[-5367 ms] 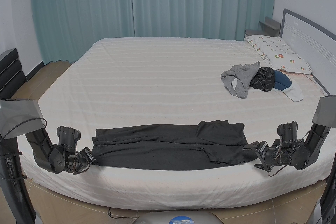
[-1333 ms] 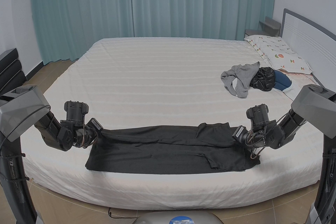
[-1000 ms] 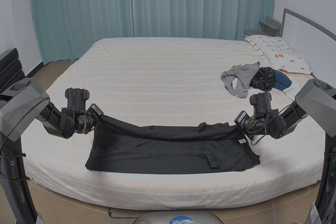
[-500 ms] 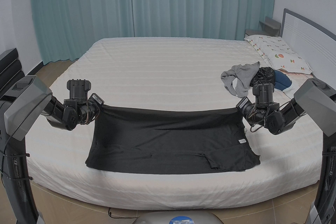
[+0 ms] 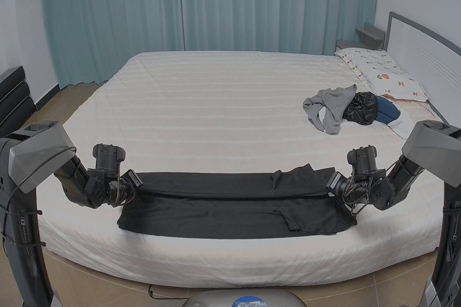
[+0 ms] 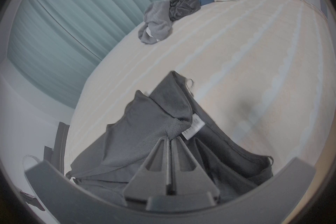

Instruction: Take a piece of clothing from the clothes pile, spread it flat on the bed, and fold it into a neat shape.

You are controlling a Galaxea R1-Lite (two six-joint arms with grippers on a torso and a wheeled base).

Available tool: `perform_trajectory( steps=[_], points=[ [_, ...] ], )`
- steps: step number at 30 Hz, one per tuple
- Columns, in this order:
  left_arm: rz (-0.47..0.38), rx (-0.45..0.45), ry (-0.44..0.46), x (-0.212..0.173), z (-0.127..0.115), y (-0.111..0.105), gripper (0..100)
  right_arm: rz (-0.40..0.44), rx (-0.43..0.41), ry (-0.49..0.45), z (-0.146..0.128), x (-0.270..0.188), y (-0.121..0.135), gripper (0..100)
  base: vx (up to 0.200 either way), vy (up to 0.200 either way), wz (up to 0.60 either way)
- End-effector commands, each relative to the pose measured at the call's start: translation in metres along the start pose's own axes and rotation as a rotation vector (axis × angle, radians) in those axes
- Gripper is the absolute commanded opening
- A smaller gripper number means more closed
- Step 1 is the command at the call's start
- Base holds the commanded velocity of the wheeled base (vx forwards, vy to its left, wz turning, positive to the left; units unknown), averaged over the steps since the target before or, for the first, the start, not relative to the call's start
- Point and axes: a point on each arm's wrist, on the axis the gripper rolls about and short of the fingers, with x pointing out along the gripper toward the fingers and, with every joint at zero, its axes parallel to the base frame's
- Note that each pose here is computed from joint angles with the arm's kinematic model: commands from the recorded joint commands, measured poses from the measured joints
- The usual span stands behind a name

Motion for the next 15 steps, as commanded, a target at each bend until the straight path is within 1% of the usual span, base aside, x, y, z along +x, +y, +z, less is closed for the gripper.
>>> perform_trajectory(
  steps=[1,4,5,9,10,11,14,15],
  points=[
    [0.032,0.013,0.039,0.008,-0.014,0.01,0,-0.034,-0.008,0.038,-0.011,0.004,-0.009,0,0.0,0.0,0.0],
    [0.036,0.012,0.046,0.006,-0.016,0.011,0,-0.036,-0.013,0.05,-0.015,0.005,-0.01,0,0.0,0.0,0.0],
    [0.04,0.012,0.05,0.005,-0.017,0.012,100,-0.035,-0.013,0.052,-0.015,0.005,-0.01,100,0.0,0.0,0.0],
    [0.042,0.013,0.053,0.001,-0.018,0.013,100,-0.011,-0.008,0.026,-0.007,-0.003,-0.004,100,0.0,0.0,0.0],
    [0.035,0.009,0.042,-0.003,-0.014,0.012,100,0.006,0.002,0.004,0.001,-0.009,-0.001,100,0.0,0.0,0.0],
    [0.034,0.008,0.039,-0.004,-0.013,0.012,100,0.01,0.004,0.001,0.002,-0.01,0.0,100,0.0,0.0,0.0],
    [0.01,-0.015,-0.004,-0.012,0.002,0.008,100,0.059,0.038,-0.039,0.026,-0.022,0.002,100,0.0,0.0,0.0],
    [0.01,-0.015,-0.004,-0.012,0.002,0.008,100,0.059,0.038,-0.039,0.026,-0.022,0.002,100,0.0,0.0,0.0]
  ],
)
